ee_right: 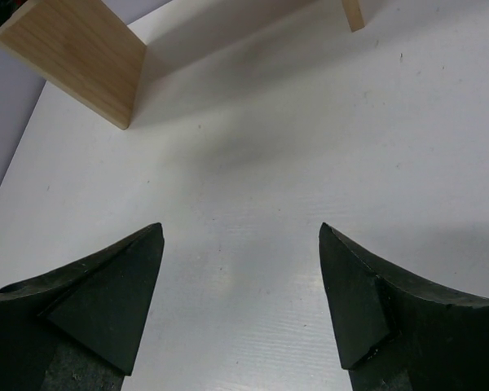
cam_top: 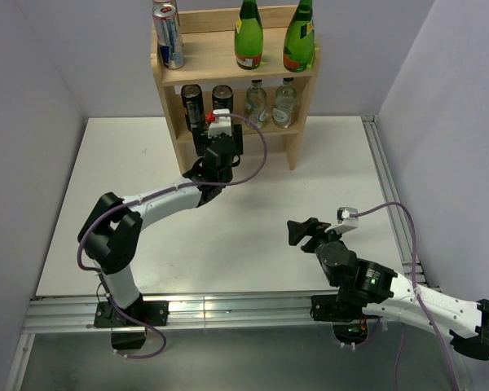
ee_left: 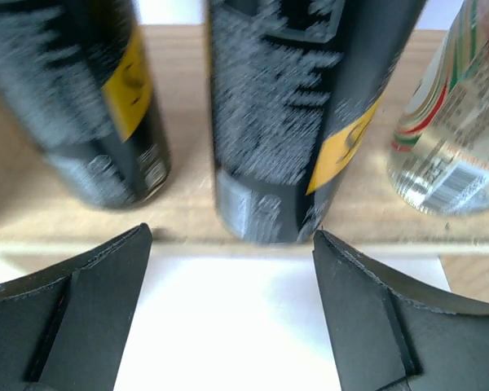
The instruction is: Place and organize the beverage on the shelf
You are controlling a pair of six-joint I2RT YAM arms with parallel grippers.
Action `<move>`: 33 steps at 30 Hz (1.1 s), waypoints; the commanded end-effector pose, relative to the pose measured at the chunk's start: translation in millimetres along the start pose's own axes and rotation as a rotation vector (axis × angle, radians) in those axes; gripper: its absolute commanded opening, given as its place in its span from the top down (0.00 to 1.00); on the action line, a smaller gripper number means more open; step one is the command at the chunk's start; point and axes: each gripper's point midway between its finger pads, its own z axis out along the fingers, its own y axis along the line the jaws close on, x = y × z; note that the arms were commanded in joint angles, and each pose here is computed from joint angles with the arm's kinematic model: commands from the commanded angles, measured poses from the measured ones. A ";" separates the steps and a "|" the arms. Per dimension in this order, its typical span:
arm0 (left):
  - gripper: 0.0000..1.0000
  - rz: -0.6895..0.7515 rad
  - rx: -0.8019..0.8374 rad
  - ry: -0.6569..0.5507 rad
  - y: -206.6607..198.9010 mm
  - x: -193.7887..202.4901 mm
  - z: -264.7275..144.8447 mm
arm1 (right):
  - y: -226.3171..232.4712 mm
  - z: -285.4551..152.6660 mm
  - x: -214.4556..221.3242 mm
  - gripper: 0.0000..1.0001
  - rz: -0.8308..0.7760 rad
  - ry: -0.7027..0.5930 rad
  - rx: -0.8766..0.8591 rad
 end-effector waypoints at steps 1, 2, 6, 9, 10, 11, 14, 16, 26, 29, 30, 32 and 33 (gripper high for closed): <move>0.13 -0.054 -0.014 0.005 12.1 -5.1 -16.9 | -0.4 0.9 -0.4 0.17 0.017 -0.012 0.008; 0.13 -0.058 -0.008 0.014 16.4 0.1 -22.7 | -1.1 1.3 1.4 0.17 0.012 -0.008 0.010; 0.13 -0.069 0.008 0.035 20.5 13.7 -37.1 | -0.8 2.7 4.6 0.17 0.008 -0.004 0.009; 0.13 -0.057 0.016 0.052 21.8 23.4 -44.8 | 0.6 3.2 4.8 0.17 0.008 -0.003 0.009; 0.14 -0.054 0.021 0.057 21.6 26.2 -46.7 | 0.3 3.4 4.9 0.17 0.007 -0.003 0.011; 0.14 -0.045 0.027 0.068 22.6 30.8 -49.7 | -0.1 3.4 4.8 0.17 0.005 -0.003 0.013; 0.16 -0.039 0.044 0.102 24.7 42.2 -71.2 | 2.9 2.4 0.5 0.17 0.005 -0.008 0.006; 0.17 -0.052 0.074 0.138 29.7 58.6 -90.6 | 5.6 1.0 -2.3 0.17 -0.023 -0.003 -0.007; 0.01 -0.081 0.094 0.256 74.6 21.8 -171.2 | 69.4 -21.6 -103.7 0.06 -0.212 -0.077 -0.123; 0.01 -0.087 0.080 0.241 92.0 -9.0 -185.3 | 80.0 -29.6 -139.6 0.06 -0.207 -0.135 -0.118; 0.01 -0.116 0.088 0.217 94.6 -26.9 -189.7 | 82.1 -32.7 -149.6 0.06 -0.201 -0.151 -0.117; 0.01 -0.178 0.149 0.180 101.5 -56.6 -204.7 | 83.2 -39.4 -174.7 0.06 -0.187 -0.200 -0.098; 0.01 -0.205 0.179 0.159 103.6 -69.4 -210.1 | 83.1 -41.6 -182.1 0.06 -0.183 -0.218 -0.094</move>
